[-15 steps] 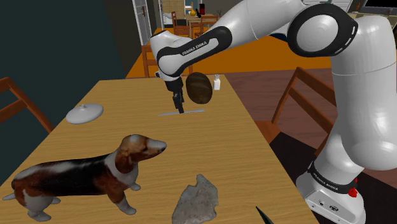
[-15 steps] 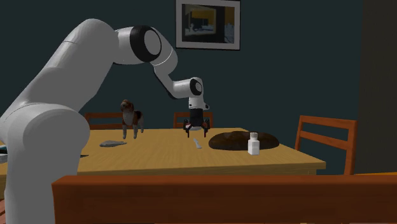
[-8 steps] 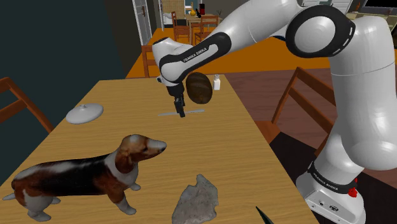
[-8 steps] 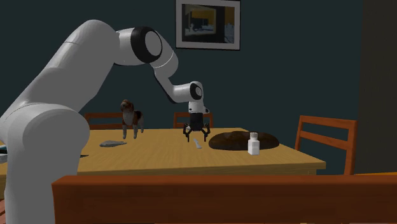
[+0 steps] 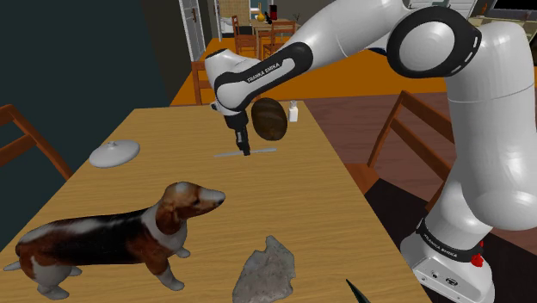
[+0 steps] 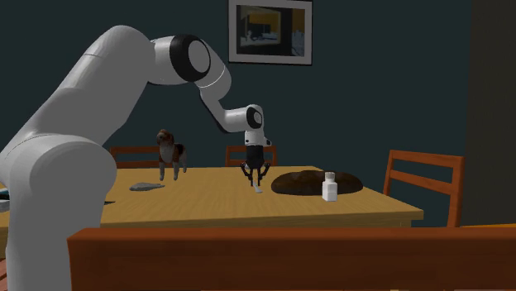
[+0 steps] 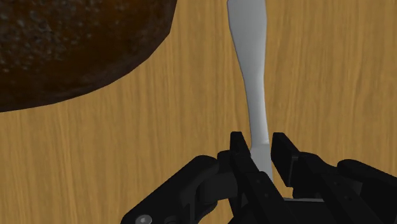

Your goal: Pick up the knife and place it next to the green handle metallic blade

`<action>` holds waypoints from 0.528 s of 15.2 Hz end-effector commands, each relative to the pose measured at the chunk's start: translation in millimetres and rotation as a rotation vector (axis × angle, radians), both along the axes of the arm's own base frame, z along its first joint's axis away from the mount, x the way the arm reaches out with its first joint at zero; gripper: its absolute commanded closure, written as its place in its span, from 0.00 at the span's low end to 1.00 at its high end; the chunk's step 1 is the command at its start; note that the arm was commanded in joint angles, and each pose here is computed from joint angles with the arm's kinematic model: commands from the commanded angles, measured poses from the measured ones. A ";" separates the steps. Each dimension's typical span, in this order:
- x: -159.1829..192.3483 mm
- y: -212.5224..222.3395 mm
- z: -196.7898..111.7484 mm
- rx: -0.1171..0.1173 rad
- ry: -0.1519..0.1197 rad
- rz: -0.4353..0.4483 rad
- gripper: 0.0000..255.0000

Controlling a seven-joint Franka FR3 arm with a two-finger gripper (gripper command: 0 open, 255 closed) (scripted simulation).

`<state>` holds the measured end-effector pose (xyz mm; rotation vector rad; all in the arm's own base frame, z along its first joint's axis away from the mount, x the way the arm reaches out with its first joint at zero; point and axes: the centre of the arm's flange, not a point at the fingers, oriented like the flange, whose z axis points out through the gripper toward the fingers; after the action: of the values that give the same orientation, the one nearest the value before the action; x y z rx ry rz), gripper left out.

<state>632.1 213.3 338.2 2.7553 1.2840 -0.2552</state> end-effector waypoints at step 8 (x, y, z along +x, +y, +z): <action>-0.6 -3.8 5.2 -0.005 0.006 -0.005 1.00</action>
<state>631.7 210.1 340.7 2.7555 1.2782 -0.2625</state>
